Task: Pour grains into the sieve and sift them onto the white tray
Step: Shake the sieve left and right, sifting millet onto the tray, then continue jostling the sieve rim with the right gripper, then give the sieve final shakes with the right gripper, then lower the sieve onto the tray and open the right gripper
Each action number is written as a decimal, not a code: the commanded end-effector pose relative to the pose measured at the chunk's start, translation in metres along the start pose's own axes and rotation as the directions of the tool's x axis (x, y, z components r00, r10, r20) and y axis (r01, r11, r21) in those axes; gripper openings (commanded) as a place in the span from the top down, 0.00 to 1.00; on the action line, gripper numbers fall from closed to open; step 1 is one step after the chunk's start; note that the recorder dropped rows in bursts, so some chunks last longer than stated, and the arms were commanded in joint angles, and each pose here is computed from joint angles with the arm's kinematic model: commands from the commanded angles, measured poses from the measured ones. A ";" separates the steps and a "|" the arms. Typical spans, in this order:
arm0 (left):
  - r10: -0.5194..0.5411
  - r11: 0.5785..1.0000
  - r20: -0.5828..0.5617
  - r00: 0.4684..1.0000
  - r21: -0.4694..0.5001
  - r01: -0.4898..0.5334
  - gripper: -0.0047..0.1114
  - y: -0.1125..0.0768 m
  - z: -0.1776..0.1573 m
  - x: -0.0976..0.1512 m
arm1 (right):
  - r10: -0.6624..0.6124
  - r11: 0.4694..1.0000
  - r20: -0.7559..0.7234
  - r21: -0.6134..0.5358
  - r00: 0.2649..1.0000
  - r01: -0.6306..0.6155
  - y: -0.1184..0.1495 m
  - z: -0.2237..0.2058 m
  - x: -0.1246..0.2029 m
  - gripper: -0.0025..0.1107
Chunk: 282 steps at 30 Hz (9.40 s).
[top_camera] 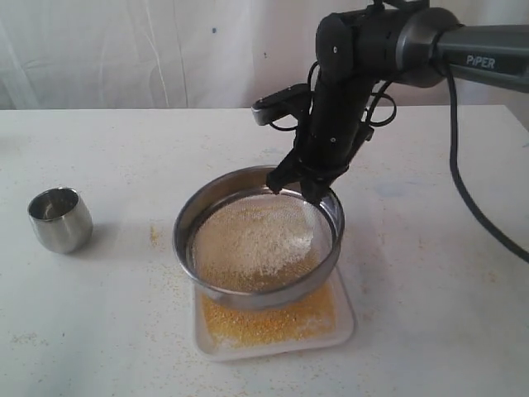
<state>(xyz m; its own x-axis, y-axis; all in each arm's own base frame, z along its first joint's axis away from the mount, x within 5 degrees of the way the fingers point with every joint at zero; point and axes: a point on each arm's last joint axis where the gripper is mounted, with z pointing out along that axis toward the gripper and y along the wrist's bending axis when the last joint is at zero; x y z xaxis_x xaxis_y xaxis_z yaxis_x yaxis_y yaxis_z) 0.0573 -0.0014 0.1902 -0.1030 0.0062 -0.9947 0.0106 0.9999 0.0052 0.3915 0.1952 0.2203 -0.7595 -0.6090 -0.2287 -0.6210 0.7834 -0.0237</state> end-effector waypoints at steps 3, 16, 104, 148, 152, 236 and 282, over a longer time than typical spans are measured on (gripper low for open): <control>0.000 1.000 0.004 1.000 -0.005 0.000 0.96 0.000 0.000 0.001 | -0.144 0.970 0.011 -0.196 0.990 0.143 0.012 -0.007 0.005 0.98; 0.000 1.000 0.004 1.000 -0.005 0.000 0.96 0.000 0.000 0.001 | 0.221 0.970 0.052 -0.115 0.974 -0.214 -0.021 -0.005 0.003 0.98; 0.000 1.000 0.004 1.000 -0.005 0.000 0.96 0.000 0.000 0.001 | 0.012 0.978 0.064 -0.207 0.998 0.001 -0.014 -0.006 0.011 0.98; 0.000 1.000 0.004 1.000 -0.005 0.000 0.96 0.000 0.000 0.001 | -0.126 0.930 0.095 -0.335 0.988 0.150 0.001 -0.020 0.014 0.98; 0.000 1.000 0.004 1.000 -0.005 0.000 0.96 0.000 0.000 0.001 | 0.071 0.987 0.094 -0.148 0.993 -0.057 -0.016 -0.016 0.009 0.98; 0.000 1.000 0.004 1.000 -0.005 0.000 0.96 0.000 0.000 0.001 | 0.094 0.992 0.097 -0.088 0.991 -0.086 -0.004 -0.037 0.000 0.98; 0.000 1.000 0.004 1.000 -0.005 0.000 0.96 0.000 0.000 0.001 | 0.057 0.989 -0.121 -0.128 0.991 -0.072 -0.007 0.049 0.006 0.75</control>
<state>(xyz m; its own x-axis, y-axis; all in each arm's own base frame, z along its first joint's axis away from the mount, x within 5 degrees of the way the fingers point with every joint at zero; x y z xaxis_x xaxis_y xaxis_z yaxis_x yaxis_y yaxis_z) 0.0573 -0.0014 0.1902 -0.1030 0.0062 -0.9947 0.0106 0.9999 0.0052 0.3998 0.1939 0.1679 -0.8154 -0.5690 -0.1070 -0.5786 0.8073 0.1164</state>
